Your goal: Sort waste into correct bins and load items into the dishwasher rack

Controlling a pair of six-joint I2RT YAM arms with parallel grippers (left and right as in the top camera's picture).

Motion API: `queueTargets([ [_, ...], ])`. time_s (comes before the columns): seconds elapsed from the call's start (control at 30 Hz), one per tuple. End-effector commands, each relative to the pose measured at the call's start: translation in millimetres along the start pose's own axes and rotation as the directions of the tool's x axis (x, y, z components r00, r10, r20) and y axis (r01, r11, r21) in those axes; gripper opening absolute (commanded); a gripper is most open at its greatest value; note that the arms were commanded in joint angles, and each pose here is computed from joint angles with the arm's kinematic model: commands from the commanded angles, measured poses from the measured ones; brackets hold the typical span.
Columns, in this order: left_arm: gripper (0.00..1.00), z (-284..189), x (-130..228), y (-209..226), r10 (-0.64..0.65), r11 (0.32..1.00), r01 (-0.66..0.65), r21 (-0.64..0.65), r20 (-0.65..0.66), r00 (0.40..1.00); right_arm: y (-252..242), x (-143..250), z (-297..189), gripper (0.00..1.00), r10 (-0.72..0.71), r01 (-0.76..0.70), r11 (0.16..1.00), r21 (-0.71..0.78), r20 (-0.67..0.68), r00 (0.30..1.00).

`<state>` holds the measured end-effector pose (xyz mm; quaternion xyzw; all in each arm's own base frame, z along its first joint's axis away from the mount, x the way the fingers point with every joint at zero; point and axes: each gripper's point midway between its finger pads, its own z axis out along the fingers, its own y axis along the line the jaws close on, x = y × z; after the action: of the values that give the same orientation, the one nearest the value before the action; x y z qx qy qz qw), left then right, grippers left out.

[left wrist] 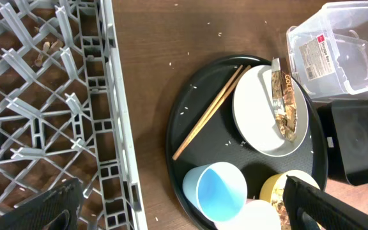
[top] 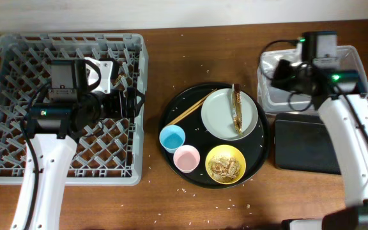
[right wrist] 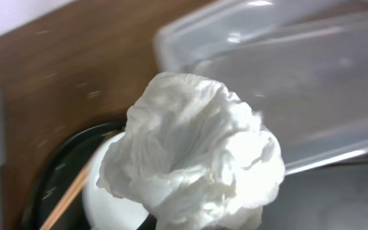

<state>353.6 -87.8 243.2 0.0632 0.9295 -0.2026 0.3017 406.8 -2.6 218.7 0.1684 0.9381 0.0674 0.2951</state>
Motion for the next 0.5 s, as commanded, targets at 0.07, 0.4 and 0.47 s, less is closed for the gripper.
queueTargets([
  [0.07,1.0,-3,-5,-4,0.006,1.0,-0.006,0.014,0.011,1.0,-15,-16,32,0.74,-0.015,0.007,0.987,-0.162,-0.047,0.999],
  [0.4,1.0,-3,-5,-4,0.006,1.0,-0.006,0.014,0.012,1.0,35,129,130,0.74,-0.239,0.26,0.965,0.031,-0.304,0.922],
  [0.47,1.0,-3,-5,-4,0.006,1.0,-0.006,0.014,0.011,1.0,35,144,158,0.44,-0.221,0.241,0.97,0.017,-0.348,0.911],
])
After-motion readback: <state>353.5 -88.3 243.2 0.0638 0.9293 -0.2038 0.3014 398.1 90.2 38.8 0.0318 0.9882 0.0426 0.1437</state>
